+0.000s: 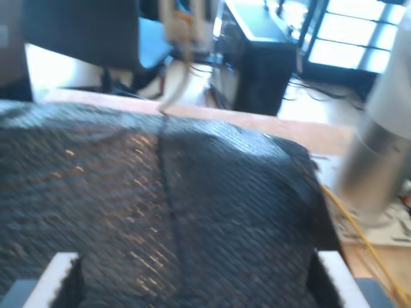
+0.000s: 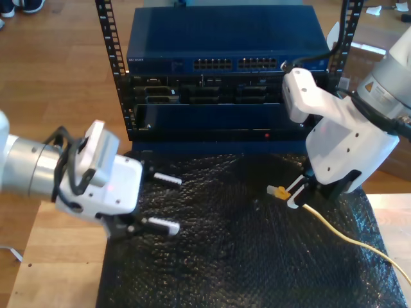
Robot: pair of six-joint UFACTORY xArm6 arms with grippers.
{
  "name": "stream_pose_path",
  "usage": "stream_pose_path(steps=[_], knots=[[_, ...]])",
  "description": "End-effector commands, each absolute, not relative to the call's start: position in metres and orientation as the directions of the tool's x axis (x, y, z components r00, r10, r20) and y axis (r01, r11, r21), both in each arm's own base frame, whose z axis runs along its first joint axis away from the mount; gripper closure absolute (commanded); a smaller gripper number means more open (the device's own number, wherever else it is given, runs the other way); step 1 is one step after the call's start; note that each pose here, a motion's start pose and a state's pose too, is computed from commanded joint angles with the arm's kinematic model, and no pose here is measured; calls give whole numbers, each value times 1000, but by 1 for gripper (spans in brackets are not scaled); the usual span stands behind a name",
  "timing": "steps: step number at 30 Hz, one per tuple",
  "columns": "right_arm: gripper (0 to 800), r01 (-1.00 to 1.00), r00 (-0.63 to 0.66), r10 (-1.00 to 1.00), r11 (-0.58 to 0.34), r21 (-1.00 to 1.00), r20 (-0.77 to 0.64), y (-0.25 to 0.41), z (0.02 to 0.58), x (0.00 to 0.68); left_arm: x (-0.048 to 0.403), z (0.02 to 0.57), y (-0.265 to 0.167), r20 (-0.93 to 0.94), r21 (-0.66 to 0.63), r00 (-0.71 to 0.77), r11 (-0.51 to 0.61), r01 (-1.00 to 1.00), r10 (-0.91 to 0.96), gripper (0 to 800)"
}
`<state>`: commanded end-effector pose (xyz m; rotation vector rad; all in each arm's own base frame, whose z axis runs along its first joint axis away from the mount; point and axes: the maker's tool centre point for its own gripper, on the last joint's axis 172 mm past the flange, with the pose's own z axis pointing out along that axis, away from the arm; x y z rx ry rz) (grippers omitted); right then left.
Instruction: Grab the cable and plug it in
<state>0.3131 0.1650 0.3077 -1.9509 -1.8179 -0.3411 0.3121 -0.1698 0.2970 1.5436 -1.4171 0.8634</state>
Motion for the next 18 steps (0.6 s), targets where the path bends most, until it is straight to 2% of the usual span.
stream_pose_path(steps=[12,18], knots=[[797,991,93,871,-31,-134,482,170,317,315,301,295,-224,888,123,58,114,-986,-457,0],[797,994,53,868,4,-113,494,190,318,315,291,302,-245,887,101,6,182,-978,-462,1]])
